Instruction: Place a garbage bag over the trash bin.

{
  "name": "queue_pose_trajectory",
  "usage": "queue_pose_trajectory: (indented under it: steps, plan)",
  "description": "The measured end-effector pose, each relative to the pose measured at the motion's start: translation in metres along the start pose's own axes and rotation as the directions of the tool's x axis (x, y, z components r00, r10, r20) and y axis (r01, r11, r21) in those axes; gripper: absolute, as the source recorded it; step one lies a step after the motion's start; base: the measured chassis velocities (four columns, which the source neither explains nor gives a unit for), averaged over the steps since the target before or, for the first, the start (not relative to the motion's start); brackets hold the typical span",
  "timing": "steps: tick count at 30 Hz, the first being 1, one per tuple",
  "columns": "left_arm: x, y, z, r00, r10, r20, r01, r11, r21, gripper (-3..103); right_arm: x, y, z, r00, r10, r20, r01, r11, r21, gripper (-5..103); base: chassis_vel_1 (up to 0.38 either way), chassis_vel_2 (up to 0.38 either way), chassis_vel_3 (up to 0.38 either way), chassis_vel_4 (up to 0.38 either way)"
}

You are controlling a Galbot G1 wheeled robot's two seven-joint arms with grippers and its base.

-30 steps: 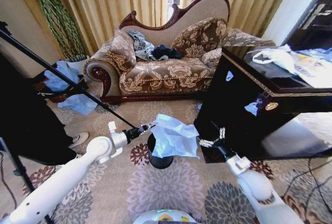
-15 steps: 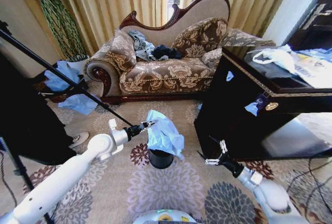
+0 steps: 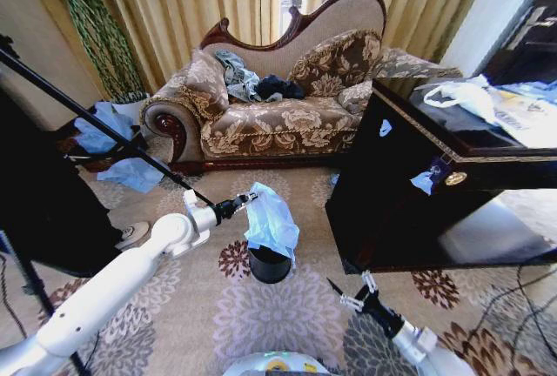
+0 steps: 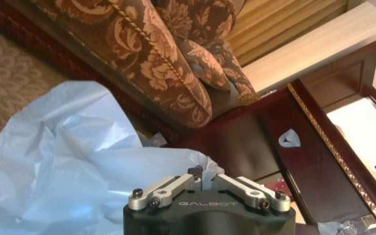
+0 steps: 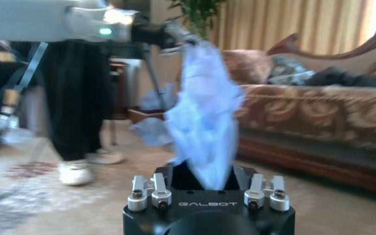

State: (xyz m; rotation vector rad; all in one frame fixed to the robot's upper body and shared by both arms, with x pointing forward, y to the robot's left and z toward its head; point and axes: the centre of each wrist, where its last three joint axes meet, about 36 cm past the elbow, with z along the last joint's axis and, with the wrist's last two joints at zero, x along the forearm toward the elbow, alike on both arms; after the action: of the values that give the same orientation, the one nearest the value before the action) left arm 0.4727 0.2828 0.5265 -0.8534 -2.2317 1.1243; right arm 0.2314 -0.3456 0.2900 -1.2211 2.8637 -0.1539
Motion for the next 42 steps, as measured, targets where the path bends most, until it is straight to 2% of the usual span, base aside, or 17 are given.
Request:
queue_pose_trajectory:
  steps: [3, 4, 6, 7, 8, 10, 11, 16, 20, 21, 22, 24, 25, 28, 33, 39, 42]
  plan:
    - [-0.005, -0.003, -0.001, 1.0, 0.004, -0.004, -0.004, 1.0, 0.004, 0, -0.017, 0.023, 0.011, 0.996, -0.08, 0.028, 0.081, 0.996, -0.028, 48, 0.0, 0.0, 0.0, 0.0]
    - [-0.005, -0.003, -0.001, 1.0, 0.004, -0.004, -0.004, 1.0, 0.004, 0, -0.017, 0.023, 0.011, 0.996, -0.08, 0.028, 0.081, 0.996, -0.028, 48, 0.0, 0.0, 0.0, 0.0]
    - [-0.007, -0.004, 0.0, 1.0, 0.003, -0.009, -0.003, 1.0, 0.008, 0, -0.04, 0.035, 0.012, 0.992, -0.11, 0.055, 0.112, 0.993, -0.033, 60, 0.0, 0.0, 0.0, 0.0]
    - [-0.007, -0.005, 0.001, 1.0, 0.004, -0.011, -0.004, 1.0, 0.009, 0, -0.048, 0.038, 0.011, 0.991, -0.115, 0.065, 0.117, 0.993, -0.03, 60, 0.0, 0.0, 0.0, 0.0]
    - [-0.008, -0.009, 0.001, 1.0, 0.006, -0.015, -0.006, 1.0, 0.008, 0, -0.067, 0.042, 0.01, 0.988, -0.124, 0.09, 0.127, 0.992, -0.026, 70, 0.0, 0.0, 0.0, 0.0]
    - [-0.008, -0.012, 0.0, 1.0, 0.008, -0.017, -0.008, 1.0, 0.006, 0, -0.082, 0.047, 0.007, 0.986, -0.128, 0.11, 0.132, 0.991, -0.03, 70, 0.0, 0.0, 0.0, 0.0]
    - [-0.008, -0.015, -0.002, 1.0, 0.009, -0.02, -0.009, 1.0, 0.001, 0, -0.097, 0.052, 0.004, 0.983, -0.128, 0.128, 0.134, 0.99, -0.036, 76, 0.0, 0.0, 0.0, 0.0]
    - [-0.009, -0.023, -0.007, 1.0, 0.015, -0.027, -0.015, 1.0, -0.01, 0, -0.134, 0.055, -0.008, 0.98, -0.109, 0.168, 0.114, 0.993, -0.022, 87, 0.0, 0.0, 0.0, 0.0]
    - [-0.01, -0.043, -0.018, 0.999, 0.04, -0.035, -0.04, 0.999, -0.013, 0, -0.18, 0.045, -0.021, 0.977, -0.034, 0.21, 0.036, 0.999, -0.007, 70, 0.0, 0.0, 0.0, 0.0]
    - [-0.01, -0.043, -0.018, 0.999, 0.04, -0.035, -0.04, 0.999, -0.013, 0, -0.18, 0.045, -0.021, 0.977, -0.034, 0.21, 0.036, 0.999, -0.007, 70, 0.0, 0.0, 0.0, 0.0]
    - [-0.009, -0.047, -0.019, 0.998, 0.044, -0.038, -0.045, 0.999, -0.015, 0, -0.188, 0.039, -0.023, 0.977, -0.017, 0.213, 0.017, 1.0, 0.001, 70, 0.0, 0.0, 0.0, 0.0]
    - [-0.006, -0.052, -0.022, 0.998, 0.047, -0.05, -0.049, 0.999, -0.021, 0, -0.204, 0.019, -0.033, 0.975, 0.017, 0.223, -0.026, 0.999, 0.038, 59, 0.0, 0.0, 0.0, 0.0]
    - [-0.006, -0.052, -0.022, 0.998, 0.047, -0.05, -0.049, 0.999, -0.021, 0, -0.204, 0.019, -0.033, 0.975, 0.017, 0.223, -0.026, 0.999, 0.038, 59, 0.0, 0.0, 0.0, 0.0]
    - [-0.002, -0.052, -0.026, 0.997, 0.04, -0.061, -0.043, 0.998, -0.037, 0, -0.212, -0.006, -0.051, 0.972, 0.058, 0.227, -0.08, 0.993, 0.086, 46, 0.0, 0.0, 0.0, 0.0]
    - [0.003, -0.052, -0.028, 0.996, 0.044, -0.071, -0.048, 0.997, -0.053, 0, -0.209, -0.025, -0.073, 0.97, 0.059, 0.235, -0.091, 0.988, 0.127, 44, 0.0, 0.0, 0.0, 0.0]
    - [0.004, -0.054, -0.029, 0.995, 0.054, -0.081, -0.059, 0.996, -0.07, 0, -0.205, -0.029, -0.088, 0.97, 0.028, 0.241, -0.066, 0.986, 0.15, 47, 0.0, 0.0, 0.0, 0.0]
    - [0.005, -0.053, -0.028, 0.994, 0.053, -0.093, -0.063, 0.993, -0.104, 0, -0.2, -0.031, -0.1, 0.97, 0.001, 0.242, -0.043, 0.985, 0.169, 49, 0.0, 0.0, 0.0, 0.0]
